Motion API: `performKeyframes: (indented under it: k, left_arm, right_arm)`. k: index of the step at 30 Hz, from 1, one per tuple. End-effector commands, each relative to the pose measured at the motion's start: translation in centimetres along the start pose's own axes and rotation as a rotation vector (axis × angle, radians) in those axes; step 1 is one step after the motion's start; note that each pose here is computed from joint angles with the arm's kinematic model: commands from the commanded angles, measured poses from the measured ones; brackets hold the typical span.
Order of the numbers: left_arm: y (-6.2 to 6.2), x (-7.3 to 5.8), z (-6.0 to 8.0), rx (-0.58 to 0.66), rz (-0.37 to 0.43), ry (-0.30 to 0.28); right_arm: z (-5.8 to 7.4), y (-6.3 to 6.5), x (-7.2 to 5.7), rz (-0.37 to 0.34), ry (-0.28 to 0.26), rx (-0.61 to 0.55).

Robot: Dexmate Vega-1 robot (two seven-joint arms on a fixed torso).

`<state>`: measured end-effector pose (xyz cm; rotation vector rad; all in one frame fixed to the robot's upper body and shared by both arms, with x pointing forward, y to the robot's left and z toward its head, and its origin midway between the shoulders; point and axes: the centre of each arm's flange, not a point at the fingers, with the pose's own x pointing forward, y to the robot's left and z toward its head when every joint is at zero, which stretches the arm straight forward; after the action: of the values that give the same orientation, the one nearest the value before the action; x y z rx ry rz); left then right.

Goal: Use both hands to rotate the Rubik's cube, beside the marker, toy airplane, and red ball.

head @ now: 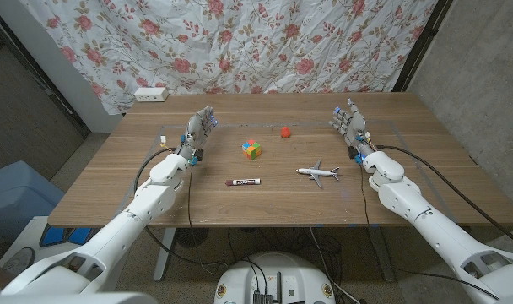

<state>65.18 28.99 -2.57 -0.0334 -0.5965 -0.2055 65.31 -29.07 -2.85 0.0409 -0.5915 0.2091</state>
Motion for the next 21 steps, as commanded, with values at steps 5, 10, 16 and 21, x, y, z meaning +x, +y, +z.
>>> performKeyframes:
  k: [5,10,16,21]
  left_arm:
    - [0.0,0.6,2.8,0.220,-0.088,0.010]
    - [0.1,0.7,3.2,0.260,-0.114,0.009]
    - [-0.1,0.9,3.8,0.322,-0.169,0.005]
    - [-0.2,0.9,3.9,0.346,-0.198,-0.004]
  right_arm:
    - [-0.1,-0.2,0.2,-0.001,-0.004,0.007]
    - [-0.3,-0.1,0.1,-0.005,-0.004,0.013]
    - [-0.4,-0.2,0.1,-0.008,-0.004,0.014]
    - [-0.5,-0.1,0.2,-0.009,-0.007,0.020]
